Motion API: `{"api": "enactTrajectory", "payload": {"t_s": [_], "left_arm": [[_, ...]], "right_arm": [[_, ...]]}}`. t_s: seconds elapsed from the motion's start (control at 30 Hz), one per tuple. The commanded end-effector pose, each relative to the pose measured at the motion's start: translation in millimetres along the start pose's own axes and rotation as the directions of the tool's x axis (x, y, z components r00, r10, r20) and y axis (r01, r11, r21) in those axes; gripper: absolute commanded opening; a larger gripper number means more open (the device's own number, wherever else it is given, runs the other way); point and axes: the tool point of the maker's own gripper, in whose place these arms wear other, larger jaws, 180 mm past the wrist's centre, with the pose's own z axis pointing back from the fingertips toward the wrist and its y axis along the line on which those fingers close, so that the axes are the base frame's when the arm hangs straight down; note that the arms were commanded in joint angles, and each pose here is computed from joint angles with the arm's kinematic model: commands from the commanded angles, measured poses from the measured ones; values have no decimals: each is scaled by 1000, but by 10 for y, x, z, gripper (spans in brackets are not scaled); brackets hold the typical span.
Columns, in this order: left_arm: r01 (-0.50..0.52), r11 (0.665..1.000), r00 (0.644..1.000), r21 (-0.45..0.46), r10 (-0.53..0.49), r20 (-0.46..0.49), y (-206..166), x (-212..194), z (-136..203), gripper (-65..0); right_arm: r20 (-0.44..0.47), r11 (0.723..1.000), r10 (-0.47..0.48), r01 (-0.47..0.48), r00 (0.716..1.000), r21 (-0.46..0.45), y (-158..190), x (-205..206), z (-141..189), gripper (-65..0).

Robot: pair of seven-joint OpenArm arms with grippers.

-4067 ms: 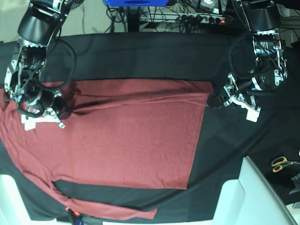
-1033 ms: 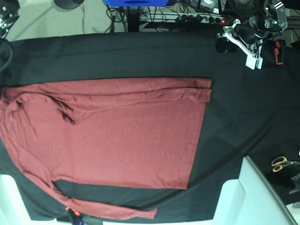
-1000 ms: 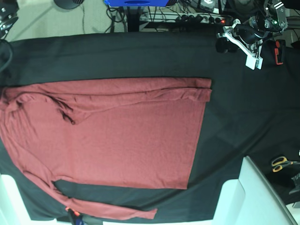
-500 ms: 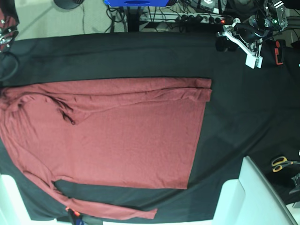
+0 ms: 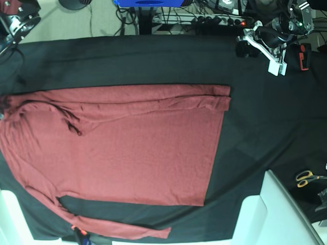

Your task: Fold the T-shirt properly

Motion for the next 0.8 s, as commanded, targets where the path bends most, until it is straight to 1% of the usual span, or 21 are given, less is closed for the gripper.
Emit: {"api": "enactTrajectory", "payload": {"t_s": [0.0, 0.1, 0.27, 0.33, 0.43, 0.5, 0.63, 0.77], "left_arm": [[11, 1000, 1000, -4, -11, 24, 6, 68, 40, -403], [11, 1000, 1000, -4, -11, 24, 6, 68, 40, -403], [9, 1000, 1000, -3, -9, 17, 12, 33, 48, -403], [9, 1000, 1000, -3, -9, 17, 12, 33, 48, -403], [9, 1000, 1000, -3, -9, 15, 13, 26, 50, -403], [9, 1000, 1000, -3, -9, 15, 13, 26, 50, -403], [9, 1000, 1000, -3, -9, 15, 13, 26, 50, -403], [9, 1000, 1000, -3, -9, 15, 13, 26, 50, -403]], "right_arm": [[51, 1000, 2, -2, 999, 10, 14, 222, 15, -630], [14, 998, -47, 47, 999, 38, 54, 106, -110, -630], [45, 995, -88, 86, 995, 50, 55, 58, -210, -630], [50, 993, -118, 117, 992, 24, -45, 50, -219, -630], [67, 980, -191, 194, 979, -33, -214, -37, -264, -630], [87, 978, -199, 203, 976, -46, -316, -10, -254, -630], [79, 971, -226, 231, 971, -57, -422, -63, -278, -630], [146, 969, -228, 239, 963, -66, -486, 38, -255, -630]]}}
